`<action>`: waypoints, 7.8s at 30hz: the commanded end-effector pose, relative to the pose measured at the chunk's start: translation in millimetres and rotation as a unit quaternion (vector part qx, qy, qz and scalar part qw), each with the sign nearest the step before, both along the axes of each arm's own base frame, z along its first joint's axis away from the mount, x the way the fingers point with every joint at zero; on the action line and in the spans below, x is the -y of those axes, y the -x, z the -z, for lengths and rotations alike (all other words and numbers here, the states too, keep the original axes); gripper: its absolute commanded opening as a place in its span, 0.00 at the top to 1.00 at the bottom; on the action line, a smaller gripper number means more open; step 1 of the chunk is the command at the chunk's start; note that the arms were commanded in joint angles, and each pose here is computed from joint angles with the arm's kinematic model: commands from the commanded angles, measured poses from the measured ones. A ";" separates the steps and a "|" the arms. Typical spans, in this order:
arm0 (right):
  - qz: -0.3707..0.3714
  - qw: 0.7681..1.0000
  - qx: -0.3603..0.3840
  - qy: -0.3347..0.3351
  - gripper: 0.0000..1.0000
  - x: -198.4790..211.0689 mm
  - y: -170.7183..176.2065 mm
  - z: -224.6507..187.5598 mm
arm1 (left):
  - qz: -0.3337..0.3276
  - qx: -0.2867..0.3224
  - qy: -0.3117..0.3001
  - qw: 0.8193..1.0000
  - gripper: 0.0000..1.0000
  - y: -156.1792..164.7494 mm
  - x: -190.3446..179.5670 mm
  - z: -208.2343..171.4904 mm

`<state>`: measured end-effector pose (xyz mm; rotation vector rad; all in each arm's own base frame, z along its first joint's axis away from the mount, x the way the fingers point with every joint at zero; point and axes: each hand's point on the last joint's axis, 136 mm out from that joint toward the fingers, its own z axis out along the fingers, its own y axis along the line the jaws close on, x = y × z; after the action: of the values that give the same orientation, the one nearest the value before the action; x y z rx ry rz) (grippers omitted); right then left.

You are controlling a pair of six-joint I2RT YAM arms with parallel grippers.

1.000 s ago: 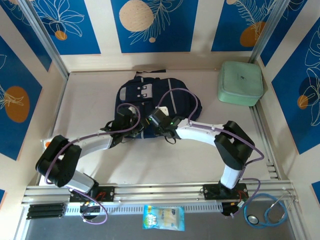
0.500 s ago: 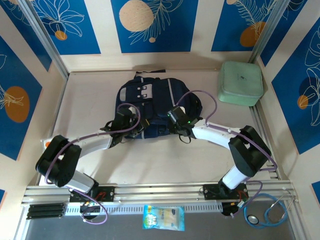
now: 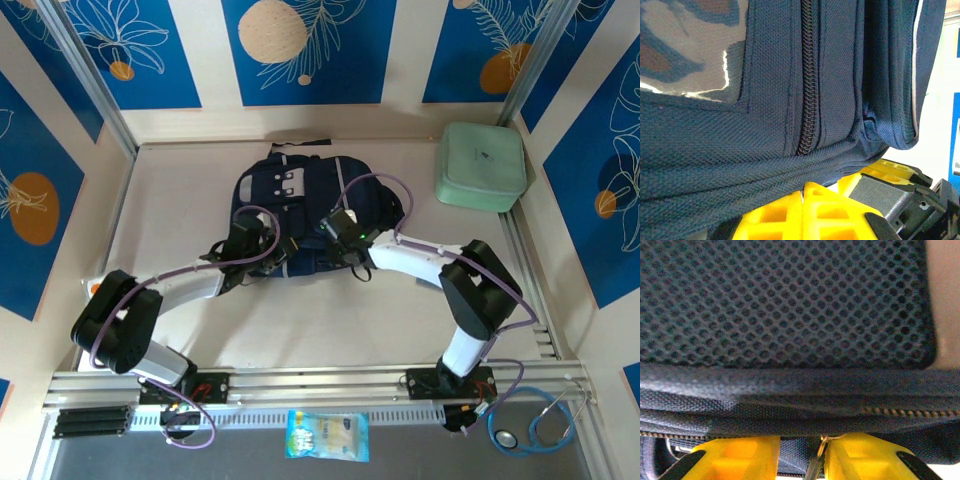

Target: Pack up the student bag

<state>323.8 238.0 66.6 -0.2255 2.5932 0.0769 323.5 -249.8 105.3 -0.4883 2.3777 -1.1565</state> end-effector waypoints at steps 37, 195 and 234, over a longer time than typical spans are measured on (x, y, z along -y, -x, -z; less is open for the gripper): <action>-0.237 0.950 -0.067 -0.194 1.00 -184.7 21.4 -72.8 | -0.134 0.018 0.015 0.991 0.41 -26.3 -117.7 -26.9; -0.200 0.962 -0.035 -0.184 1.00 -116.9 30.3 -67.8 | -0.049 -0.008 0.077 0.996 0.60 -70.1 -91.6 -37.4; 0.090 0.989 -0.076 -0.089 0.61 88.5 -43.3 -39.6 | -0.056 -0.036 0.037 0.997 0.99 -65.9 -97.5 -16.9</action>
<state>364.0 180.9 93.5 -0.0486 2.7434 0.3888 386.4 -166.0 115.8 -0.6639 2.3864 -1.2378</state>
